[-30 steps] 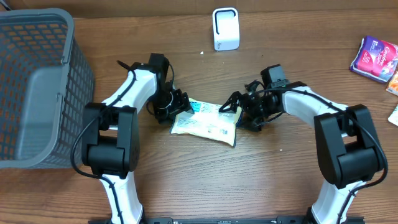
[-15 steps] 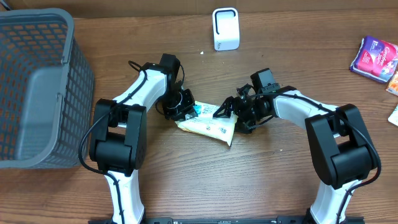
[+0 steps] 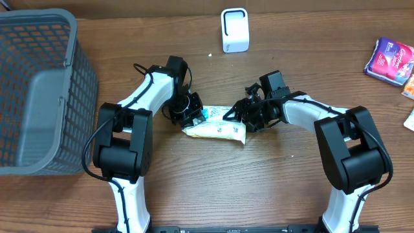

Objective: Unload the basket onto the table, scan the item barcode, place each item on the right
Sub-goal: 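Carry the wipes bag right with right gripper and drop it at right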

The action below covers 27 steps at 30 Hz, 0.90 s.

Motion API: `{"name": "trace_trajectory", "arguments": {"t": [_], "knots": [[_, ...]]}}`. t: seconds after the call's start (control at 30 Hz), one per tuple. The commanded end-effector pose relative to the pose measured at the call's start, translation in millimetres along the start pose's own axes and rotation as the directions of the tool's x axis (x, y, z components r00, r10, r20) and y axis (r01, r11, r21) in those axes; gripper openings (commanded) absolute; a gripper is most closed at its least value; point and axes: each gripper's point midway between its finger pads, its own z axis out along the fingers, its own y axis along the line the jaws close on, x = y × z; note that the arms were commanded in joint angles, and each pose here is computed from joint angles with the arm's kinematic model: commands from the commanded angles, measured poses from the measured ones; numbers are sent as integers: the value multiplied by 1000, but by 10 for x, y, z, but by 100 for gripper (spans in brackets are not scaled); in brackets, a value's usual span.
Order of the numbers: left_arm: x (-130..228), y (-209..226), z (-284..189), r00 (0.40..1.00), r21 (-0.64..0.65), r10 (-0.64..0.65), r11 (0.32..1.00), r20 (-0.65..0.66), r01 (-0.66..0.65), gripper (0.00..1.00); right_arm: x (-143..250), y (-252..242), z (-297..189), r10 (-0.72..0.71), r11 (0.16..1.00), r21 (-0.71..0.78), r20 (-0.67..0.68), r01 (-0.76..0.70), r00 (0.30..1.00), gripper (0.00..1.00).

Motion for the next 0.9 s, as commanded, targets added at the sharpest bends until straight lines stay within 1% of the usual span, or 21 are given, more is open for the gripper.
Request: {"name": "trace_trajectory", "arguments": {"t": [0.0, 0.03, 0.13, 0.2, 0.23, 0.27, 0.43, 0.53, 0.57, 0.6, 0.63, 0.67, 0.7, 0.77, 0.83, 0.87], "knots": [[165, 177, 388, 996, -83, -16, 997, -89, 9, 22, 21, 52, 65, -33, 999, -14, -9, 33, 999, 29], [173, 163, 387, 996, -74, -6, 997, -94, -1, 22, 17, 57, 64, -34, 999, -14, -8, 34, 999, 23], [187, 88, 372, 993, -33, 35, 999, -110, -39, 18, -18, 90, 44, -45, 999, -18, -1, 45, 999, 15], [164, 44, 329, 993, -25, 53, 998, -103, -56, 18, -65, 147, 6, -93, 995, -20, 7, 93, 996, 6], [155, 25, 306, 993, -23, 62, 998, -101, -64, 18, -99, 178, -35, -117, 993, -10, 13, 117, 993, 4], [146, 0, 275, 992, -21, 75, 997, -99, -77, 18, -114, 174, -52, -124, 992, 2, 16, 124, 992, 4], [66, -182, 9, 986, -17, 146, 989, -75, -148, 19, -406, 149, -459, -206, 952, 254, 114, 172, 972, 4], [-23, -304, -213, 984, -30, 177, 984, -26, -178, 22, -601, 187, -913, -291, 862, 476, 186, 173, 939, 4], [-74, -346, -321, 983, -46, 185, 982, 1, -185, 28, -690, 244, -1217, -327, 801, 582, 228, 141, 917, 4], [-98, -365, -377, 982, -56, 190, 980, 14, -189, 31, -721, 272, -1343, -343, 774, 620, 243, 126, 907, 4], [-127, -387, -438, 981, -66, 194, 979, 29, -192, 35, -757, 311, -1543, -369, 729, 677, 260, 104, 892, 4], [-140, -395, -471, 980, -73, 196, 978, 37, -193, 41, -782, 345, -1726, -391, 685, 724, 275, 78, 878, 4], [-162, -416, -521, 978, -78, 200, 977, 49, -196, 54, -797, 368, -1916, -408, 636, 771, 290, 42, 866, 4], [-180, -444, -559, 977, -76, 204, 977, 60, -200, 71, -789, 390, -2226, -432, 547, 837, 302, -19, 850, 4], [-184, -447, -563, 977, -75, 204, 977, 61, -200, 81, -745, 346, -2510, -450, 440, 894, 297, -81, 842, 4], [-183, -442, -563, 977, -77, 204, 977, 61, -200, 83, -717, 294, -2624, -456, 381, 918, 288, -108, 842, 4]]}}
